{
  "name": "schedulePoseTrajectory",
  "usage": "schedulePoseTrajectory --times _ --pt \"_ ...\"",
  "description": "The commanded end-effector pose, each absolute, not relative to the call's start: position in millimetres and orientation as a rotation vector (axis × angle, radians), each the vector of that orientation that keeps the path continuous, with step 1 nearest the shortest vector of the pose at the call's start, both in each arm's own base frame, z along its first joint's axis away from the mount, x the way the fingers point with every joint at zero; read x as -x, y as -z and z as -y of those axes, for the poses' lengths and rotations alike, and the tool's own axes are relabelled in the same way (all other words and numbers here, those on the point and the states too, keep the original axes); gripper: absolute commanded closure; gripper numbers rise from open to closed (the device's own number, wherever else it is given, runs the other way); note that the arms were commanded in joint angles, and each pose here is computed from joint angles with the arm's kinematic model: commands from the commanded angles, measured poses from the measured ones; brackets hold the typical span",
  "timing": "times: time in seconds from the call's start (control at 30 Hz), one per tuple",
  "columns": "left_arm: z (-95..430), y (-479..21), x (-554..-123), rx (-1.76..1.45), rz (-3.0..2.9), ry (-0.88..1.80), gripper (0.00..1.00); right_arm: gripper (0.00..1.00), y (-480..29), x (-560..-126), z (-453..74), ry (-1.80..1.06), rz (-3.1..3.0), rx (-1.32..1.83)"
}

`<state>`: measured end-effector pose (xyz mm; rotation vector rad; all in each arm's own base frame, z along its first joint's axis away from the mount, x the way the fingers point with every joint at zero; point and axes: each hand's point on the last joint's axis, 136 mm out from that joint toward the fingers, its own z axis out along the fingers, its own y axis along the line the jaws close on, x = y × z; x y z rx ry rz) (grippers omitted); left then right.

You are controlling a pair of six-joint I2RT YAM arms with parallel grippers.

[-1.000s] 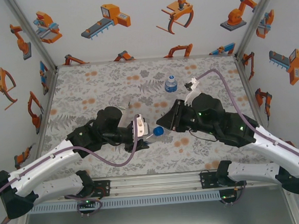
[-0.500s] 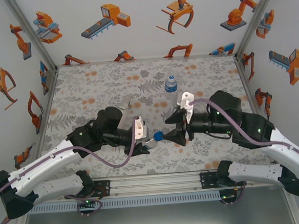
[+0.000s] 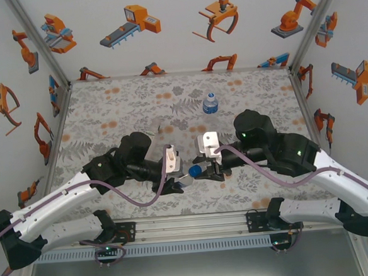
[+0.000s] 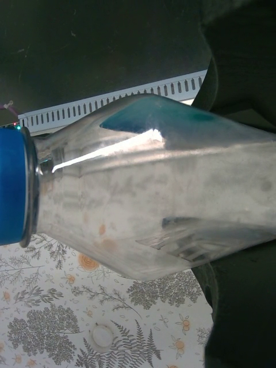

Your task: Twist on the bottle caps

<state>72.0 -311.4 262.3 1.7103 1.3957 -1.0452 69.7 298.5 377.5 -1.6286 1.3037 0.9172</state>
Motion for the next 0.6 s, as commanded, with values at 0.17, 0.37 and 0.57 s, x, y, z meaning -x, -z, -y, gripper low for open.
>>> schedulePoseTrajectory --times 0.17,0.37,0.57 --pt "310 -279 -67 -1.708 -1.34 1.064 1.0 0.59 -372 -73 -299 -0.893 -1.305 1.629" --pt "310 -280 -67 -1.706 -1.34 1.065 1.0 0.6 -370 -77 -300 -0.879 -1.327 1.619" --pt "310 -280 -68 -1.698 -1.335 1.055 1.0 0.75 -367 -82 -299 -0.893 -1.409 1.558"
